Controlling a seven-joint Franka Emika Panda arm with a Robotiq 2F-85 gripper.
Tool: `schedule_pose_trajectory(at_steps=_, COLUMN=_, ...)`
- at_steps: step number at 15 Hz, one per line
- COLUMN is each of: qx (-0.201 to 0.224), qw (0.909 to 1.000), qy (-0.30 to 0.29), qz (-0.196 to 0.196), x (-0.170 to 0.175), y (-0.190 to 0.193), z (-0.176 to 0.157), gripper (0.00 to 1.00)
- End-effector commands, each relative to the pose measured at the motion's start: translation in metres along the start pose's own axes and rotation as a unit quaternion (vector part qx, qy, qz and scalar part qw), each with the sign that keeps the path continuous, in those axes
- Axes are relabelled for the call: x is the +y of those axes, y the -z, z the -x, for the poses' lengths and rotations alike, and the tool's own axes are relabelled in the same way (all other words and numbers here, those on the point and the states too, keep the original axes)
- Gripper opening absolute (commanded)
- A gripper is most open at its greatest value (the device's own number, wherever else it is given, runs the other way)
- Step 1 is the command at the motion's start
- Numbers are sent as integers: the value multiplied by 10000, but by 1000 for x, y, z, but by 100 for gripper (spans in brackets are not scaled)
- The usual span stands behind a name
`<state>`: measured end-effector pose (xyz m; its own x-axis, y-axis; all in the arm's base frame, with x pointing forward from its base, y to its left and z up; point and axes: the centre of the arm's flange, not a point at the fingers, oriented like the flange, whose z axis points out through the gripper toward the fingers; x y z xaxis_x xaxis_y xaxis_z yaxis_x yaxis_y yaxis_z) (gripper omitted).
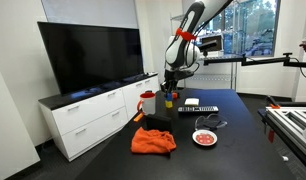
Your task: Put the blue block on the yellow block
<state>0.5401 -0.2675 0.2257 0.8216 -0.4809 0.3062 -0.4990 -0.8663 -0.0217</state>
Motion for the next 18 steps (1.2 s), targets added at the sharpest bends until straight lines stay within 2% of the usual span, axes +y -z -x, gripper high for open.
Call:
schedule_pose_trajectory(at_steps=1, qx=66, qw=10000, qy=-21, qz=-4, x=1, y=13, z=-2, gripper=8)
schedule_pose_trajectory(at_steps=18, qx=86, qw=9999, qy=-62, qz=-9, x=-4, y=10, z=-8, gripper=8)
